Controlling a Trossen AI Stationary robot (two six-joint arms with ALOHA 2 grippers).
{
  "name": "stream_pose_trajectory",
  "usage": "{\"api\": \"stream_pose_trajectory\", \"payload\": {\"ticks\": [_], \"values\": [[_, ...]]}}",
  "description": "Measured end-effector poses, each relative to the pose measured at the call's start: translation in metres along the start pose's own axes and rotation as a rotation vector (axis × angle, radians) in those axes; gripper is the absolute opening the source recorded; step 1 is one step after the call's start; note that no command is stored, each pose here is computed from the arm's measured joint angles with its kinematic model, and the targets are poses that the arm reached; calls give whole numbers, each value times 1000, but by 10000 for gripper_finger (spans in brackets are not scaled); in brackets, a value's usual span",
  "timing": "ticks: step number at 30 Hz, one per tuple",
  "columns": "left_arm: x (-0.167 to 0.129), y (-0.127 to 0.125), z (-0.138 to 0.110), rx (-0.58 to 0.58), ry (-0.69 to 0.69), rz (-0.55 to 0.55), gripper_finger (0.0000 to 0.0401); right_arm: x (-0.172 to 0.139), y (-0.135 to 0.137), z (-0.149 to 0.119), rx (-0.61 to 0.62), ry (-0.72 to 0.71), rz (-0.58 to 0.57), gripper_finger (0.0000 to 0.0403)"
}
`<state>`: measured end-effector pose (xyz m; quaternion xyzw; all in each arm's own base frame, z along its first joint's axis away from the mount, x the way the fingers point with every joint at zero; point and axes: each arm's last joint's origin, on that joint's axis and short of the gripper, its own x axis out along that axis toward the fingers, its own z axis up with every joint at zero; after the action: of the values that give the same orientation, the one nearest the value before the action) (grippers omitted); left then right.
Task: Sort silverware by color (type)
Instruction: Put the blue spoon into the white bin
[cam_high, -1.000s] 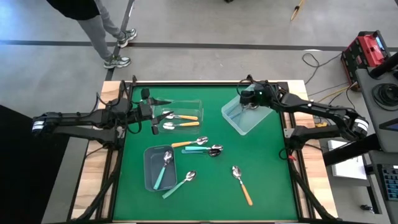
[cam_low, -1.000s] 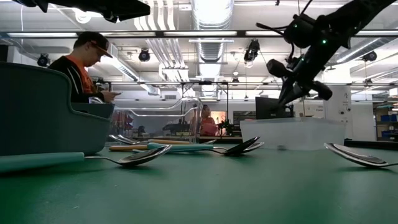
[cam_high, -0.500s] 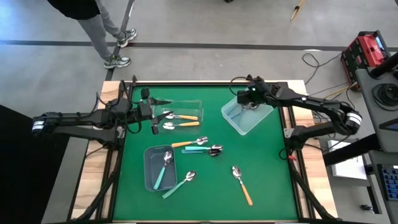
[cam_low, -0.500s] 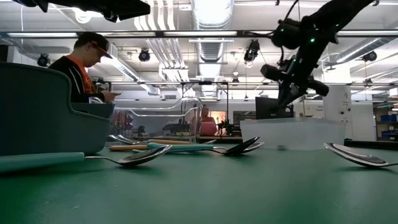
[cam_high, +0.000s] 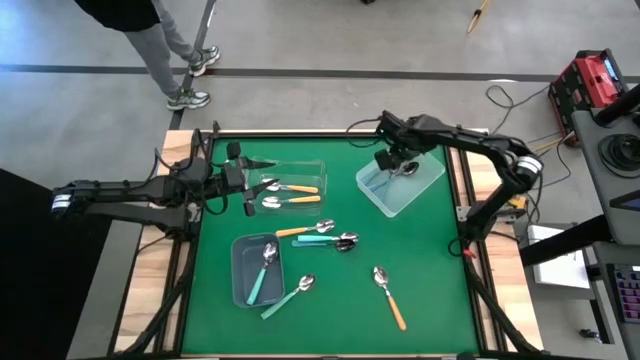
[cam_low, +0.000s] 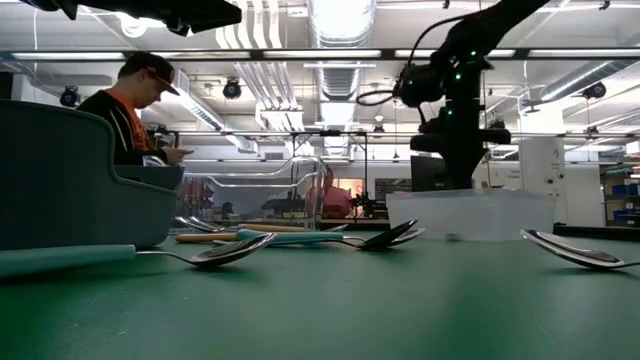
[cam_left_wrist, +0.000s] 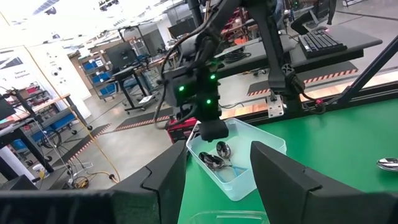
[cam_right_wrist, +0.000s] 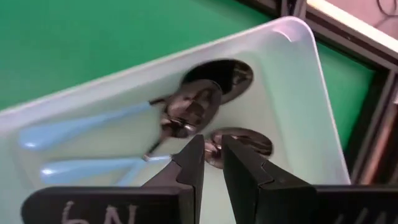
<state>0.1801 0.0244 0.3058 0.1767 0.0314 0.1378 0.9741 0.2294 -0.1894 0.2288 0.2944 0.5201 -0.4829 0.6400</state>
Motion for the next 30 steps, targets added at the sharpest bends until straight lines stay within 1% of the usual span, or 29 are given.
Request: {"api": "stream_pose_trajectory", "payload": {"ticks": [2, 5, 9, 12, 15, 17, 21, 30], "values": [[0, 0, 0, 0, 0, 0, 162, 5, -2, 5, -23, 34, -1, 47], [0, 0, 0, 0, 0, 0, 162, 14, -6, 11, -65, 77, 55, 47], [0, 0, 0, 0, 0, 0, 162, 27, -11, 11, -104, 95, 75, 47], [0, 0, 0, 0, 0, 0, 162, 37, -14, 10, -98, 65, 85, 49], [0, 0, 0, 0, 0, 0, 162, 40, -15, 9, -80, 6, 109, 58], [0, 0, 0, 1, 0, 0, 162, 39, -16, 8, -70, -17, 124, 68], [0, 0, 0, 7, -2, 1, 162, 40, -18, 4, -56, -2, 117, 98], [0, 0, 1, 6, -7, 3, 162, 41, -18, 5, -43, -5, 108, 169]]}}
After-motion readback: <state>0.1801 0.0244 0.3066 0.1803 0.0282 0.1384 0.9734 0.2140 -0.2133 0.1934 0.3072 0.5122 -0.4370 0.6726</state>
